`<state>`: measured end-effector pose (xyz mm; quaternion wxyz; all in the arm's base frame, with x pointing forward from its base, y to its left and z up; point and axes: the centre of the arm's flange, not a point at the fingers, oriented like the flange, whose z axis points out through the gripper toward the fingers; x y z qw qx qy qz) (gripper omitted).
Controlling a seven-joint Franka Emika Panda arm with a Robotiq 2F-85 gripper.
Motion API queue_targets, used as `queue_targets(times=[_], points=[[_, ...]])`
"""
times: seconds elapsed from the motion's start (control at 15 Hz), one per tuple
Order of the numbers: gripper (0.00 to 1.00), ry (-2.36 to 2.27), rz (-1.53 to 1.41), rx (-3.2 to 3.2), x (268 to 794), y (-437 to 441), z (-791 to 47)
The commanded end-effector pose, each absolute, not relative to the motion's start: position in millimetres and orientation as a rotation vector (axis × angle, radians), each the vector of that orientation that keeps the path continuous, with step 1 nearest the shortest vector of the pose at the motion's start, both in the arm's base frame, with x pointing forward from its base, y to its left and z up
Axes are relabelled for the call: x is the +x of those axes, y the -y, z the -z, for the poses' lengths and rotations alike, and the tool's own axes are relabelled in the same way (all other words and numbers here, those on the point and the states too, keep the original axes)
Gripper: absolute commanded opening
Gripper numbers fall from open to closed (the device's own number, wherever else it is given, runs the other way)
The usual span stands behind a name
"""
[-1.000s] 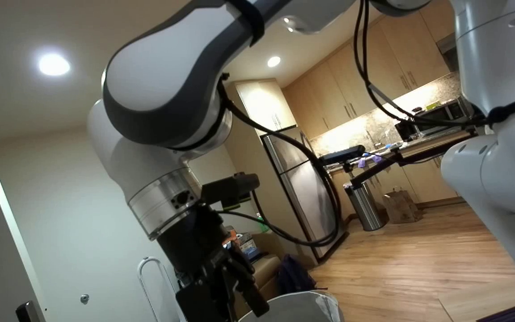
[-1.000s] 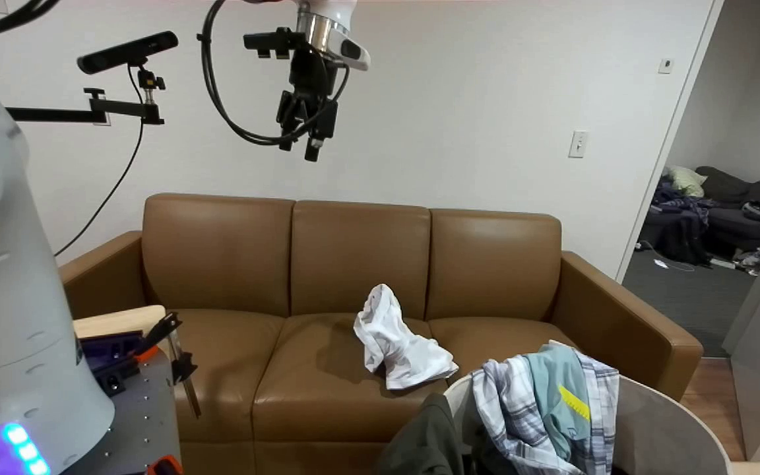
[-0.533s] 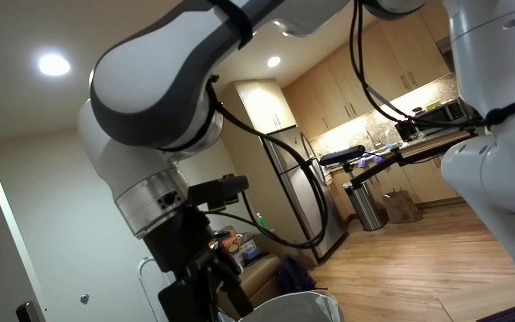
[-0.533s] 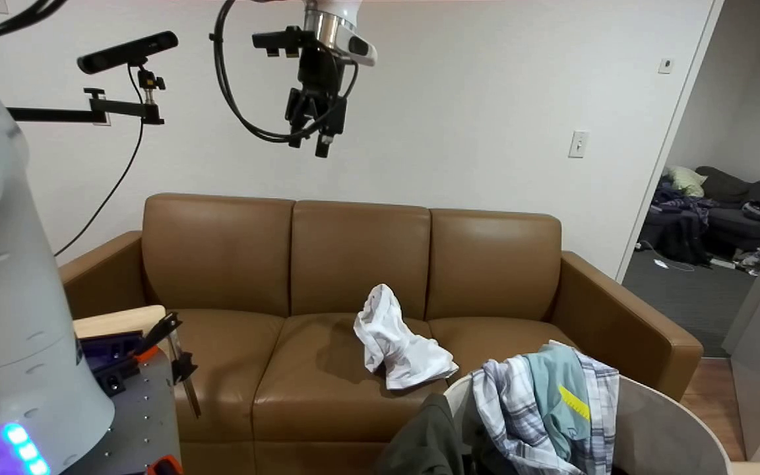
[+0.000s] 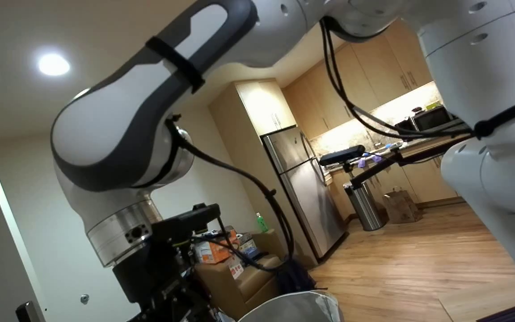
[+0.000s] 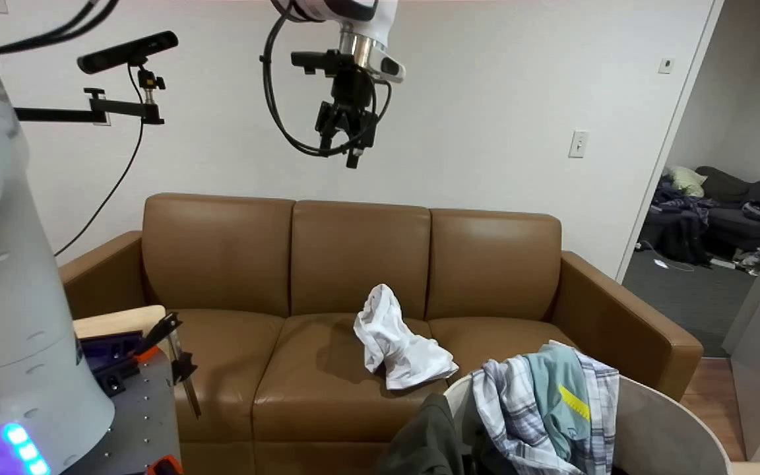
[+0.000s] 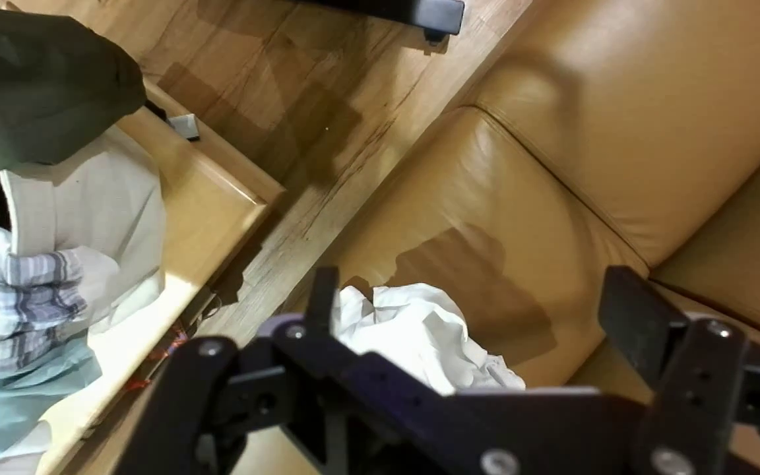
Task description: Put the white shirt in the basket
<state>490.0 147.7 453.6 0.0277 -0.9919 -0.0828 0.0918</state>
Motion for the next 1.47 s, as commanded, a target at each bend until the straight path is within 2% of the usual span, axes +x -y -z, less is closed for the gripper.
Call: queue_targets(times=[0.0, 0.53, 0.6, 0.8, 0.93, 1.4], points=[[1.0, 0.31, -0.383, -3.053, 540, -151, -428], [1.0, 0.334, -0.576, -3.001, 587, -152, -365], [1.0, 0.287, -0.545, -3.003, 569, -153, -356], [1.0, 0.29, -0.552, -2.998, 578, -154, -357], [1.0, 0.283, -0.442, -3.053, 573, -162, -361], [1.0, 0.332, -0.329, -3.062, 602, -170, -312]])
